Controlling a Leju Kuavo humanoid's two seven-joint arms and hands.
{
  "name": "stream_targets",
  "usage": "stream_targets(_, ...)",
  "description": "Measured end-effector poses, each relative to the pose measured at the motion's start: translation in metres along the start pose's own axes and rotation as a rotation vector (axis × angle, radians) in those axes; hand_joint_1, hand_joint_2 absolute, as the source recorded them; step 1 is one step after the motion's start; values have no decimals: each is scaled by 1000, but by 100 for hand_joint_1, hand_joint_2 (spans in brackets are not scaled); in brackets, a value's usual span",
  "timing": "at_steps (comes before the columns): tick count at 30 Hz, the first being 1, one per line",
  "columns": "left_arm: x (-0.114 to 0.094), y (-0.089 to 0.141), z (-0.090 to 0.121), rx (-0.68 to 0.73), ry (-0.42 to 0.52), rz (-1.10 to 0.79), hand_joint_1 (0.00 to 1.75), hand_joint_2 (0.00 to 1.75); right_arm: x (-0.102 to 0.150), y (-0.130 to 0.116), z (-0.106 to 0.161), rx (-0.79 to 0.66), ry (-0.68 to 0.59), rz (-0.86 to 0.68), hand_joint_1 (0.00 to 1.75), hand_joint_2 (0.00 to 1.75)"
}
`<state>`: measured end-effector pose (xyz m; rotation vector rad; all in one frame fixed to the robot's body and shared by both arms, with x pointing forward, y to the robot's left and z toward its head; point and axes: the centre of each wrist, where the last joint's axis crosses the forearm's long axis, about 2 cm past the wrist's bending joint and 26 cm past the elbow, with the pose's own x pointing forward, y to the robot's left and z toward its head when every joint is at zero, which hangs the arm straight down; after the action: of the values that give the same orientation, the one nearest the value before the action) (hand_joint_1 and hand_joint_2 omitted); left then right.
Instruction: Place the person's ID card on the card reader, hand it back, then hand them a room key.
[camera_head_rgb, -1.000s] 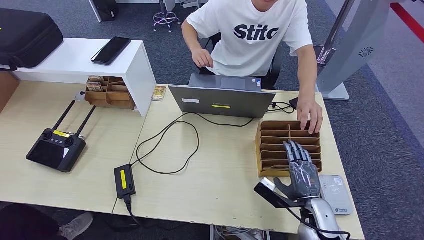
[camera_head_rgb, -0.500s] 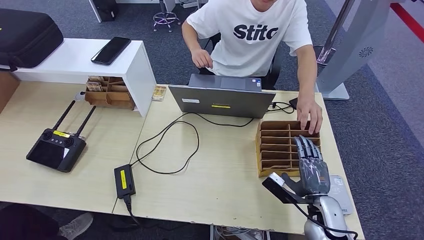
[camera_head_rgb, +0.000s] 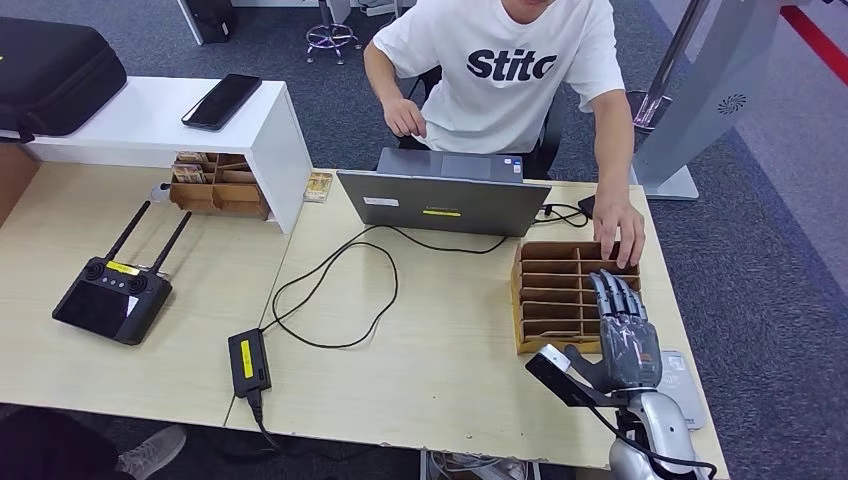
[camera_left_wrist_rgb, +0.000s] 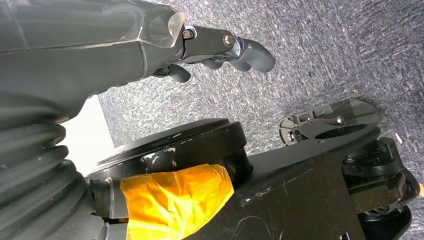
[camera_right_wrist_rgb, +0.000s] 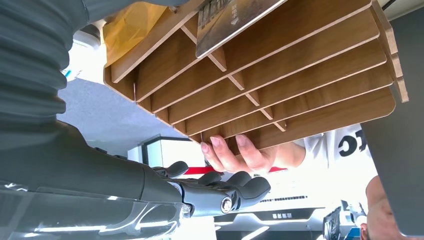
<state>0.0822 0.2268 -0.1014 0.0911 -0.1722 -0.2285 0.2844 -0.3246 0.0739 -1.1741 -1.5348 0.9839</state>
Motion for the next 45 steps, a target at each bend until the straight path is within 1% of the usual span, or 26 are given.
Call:
stream_targets(11, 0, 0, 0, 2, 0, -1, 0, 175, 1, 4, 2, 13, -10, -23, 0, 175)
stream_targets(24, 0, -1, 0, 2, -1, -6, 0, 175, 21, 15, 5, 44, -34, -69, 0, 175)
stream_targets(38, 0, -1, 0, 2, 0, -5, 0, 175, 22, 19, 7, 60, -29, -75, 1, 175)
stream_targets(39, 0, -1, 0, 2, 0, -5, 0, 175, 22, 20, 8, 62, -26, -75, 5, 175)
stream_targets(40, 1, -1, 0, 2, 0, -5, 0, 175, 22, 20, 8, 64, -23, -77, 15, 175)
stream_targets(41, 1, -1, 0, 2, 0, -5, 0, 175, 21, 21, 8, 66, -21, -78, 39, 175)
stream_targets(43, 0, -1, 0, 2, -1, -4, 0, 175, 21, 21, 9, 69, -17, -81, 102, 175)
stream_targets(44, 0, -1, 0, 2, -2, -3, 0, 175, 21, 22, 9, 70, -16, -82, 127, 175)
stream_targets(45, 0, -1, 0, 2, -2, -2, 0, 175, 21, 22, 9, 70, -15, -82, 138, 175)
